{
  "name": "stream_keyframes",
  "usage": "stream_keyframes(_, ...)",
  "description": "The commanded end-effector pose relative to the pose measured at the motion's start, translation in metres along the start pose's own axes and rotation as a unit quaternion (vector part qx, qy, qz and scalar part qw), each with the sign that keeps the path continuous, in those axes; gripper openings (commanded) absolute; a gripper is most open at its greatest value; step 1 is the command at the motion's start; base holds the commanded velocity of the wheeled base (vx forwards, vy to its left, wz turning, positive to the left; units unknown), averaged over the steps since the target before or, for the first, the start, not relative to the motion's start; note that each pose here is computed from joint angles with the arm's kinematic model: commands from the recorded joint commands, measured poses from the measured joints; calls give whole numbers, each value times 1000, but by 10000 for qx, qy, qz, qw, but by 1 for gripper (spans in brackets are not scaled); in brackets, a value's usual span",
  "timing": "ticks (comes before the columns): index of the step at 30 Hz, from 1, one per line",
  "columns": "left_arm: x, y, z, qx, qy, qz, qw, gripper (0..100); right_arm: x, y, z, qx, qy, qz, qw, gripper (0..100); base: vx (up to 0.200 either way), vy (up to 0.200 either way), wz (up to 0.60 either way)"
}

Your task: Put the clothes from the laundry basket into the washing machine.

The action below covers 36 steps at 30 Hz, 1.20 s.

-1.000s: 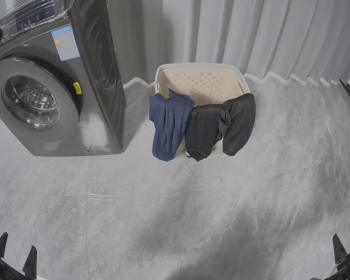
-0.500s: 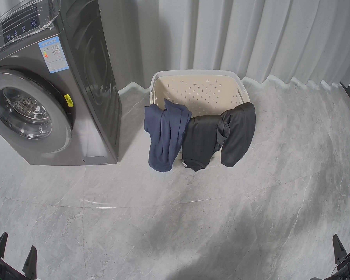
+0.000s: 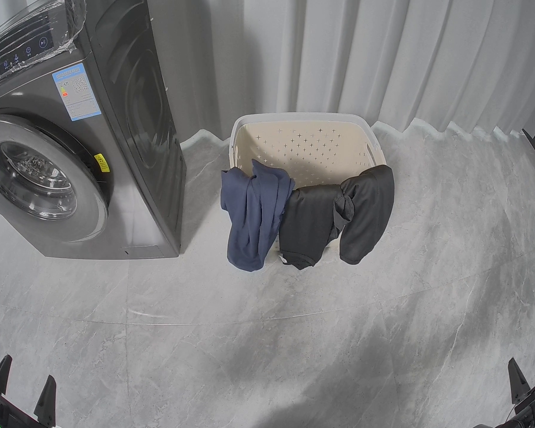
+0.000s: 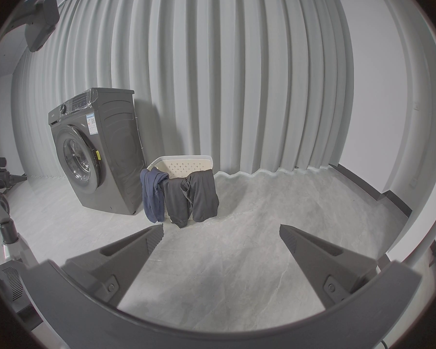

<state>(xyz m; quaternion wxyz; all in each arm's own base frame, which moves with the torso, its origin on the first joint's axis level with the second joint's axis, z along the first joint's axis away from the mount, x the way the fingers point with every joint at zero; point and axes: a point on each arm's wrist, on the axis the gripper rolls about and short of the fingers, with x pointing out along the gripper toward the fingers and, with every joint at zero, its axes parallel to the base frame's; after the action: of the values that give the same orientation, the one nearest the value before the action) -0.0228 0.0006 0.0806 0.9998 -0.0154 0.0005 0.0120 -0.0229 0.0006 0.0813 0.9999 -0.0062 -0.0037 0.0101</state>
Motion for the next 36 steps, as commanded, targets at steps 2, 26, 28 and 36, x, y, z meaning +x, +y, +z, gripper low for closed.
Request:
stream_keyframes(2, 0, 0, -5, 1, 1, 3, 10000, 100, 0, 0, -5, -7, 13, 6, 10000, 100, 0, -200, 0)
stream_keyframes(26, 0, 0, -5, 1, 1, 3, 10000, 100, 0, 0, -5, -7, 13, 6, 10000, 100, 67, -33, 0)
stream_keyframes(28, 0, 0, -5, 1, 1, 3, 10000, 100, 0, 0, -5, -7, 13, 6, 10000, 100, 100, 0, 0)
stream_keyframes(36, 0, 0, -5, 1, 9, 3, 10000, 100, 0, 0, -5, -7, 13, 6, 10000, 100, 0, 0, 0)
